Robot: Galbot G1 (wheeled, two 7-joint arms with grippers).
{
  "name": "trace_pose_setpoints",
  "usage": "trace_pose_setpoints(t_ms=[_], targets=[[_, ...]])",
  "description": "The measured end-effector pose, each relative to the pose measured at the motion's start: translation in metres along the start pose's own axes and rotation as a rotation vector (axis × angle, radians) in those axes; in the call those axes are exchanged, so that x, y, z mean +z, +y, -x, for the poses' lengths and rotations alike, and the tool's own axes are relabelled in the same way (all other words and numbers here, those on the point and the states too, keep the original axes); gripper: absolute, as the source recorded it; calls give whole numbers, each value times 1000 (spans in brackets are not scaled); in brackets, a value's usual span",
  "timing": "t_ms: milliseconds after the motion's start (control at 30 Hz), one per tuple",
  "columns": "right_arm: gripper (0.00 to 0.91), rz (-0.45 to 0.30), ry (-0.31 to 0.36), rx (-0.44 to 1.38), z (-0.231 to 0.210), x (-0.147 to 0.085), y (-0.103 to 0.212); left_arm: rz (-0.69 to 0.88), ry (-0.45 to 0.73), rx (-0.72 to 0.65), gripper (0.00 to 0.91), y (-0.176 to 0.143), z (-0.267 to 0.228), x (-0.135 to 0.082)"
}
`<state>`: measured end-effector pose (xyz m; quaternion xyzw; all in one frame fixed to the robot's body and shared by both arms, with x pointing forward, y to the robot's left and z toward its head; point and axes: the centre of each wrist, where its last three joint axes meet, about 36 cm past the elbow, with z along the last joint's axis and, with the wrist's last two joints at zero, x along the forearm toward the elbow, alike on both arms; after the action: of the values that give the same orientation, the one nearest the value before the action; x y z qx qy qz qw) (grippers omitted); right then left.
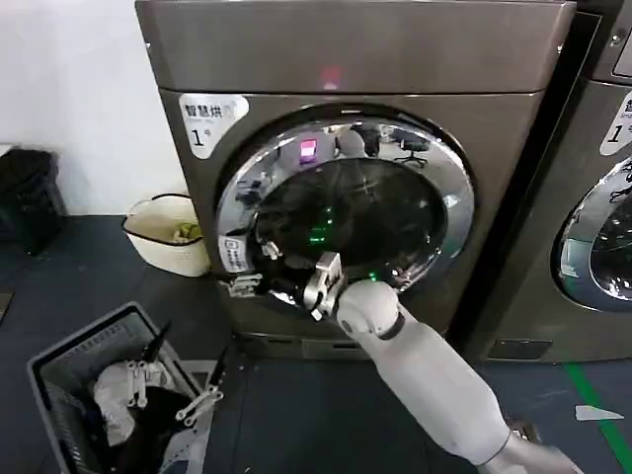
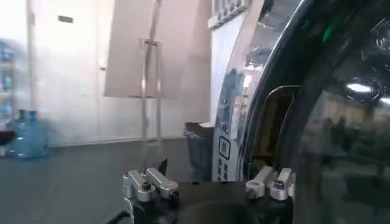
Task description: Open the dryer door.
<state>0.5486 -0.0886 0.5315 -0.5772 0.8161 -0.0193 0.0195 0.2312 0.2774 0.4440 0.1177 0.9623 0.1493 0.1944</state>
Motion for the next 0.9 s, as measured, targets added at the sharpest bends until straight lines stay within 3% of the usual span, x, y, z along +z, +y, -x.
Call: trace_pose_setpoints(t_ms=[900], targets=[[907, 31, 41, -226, -64, -7, 17, 26, 34, -61, 907, 98, 14, 16]])
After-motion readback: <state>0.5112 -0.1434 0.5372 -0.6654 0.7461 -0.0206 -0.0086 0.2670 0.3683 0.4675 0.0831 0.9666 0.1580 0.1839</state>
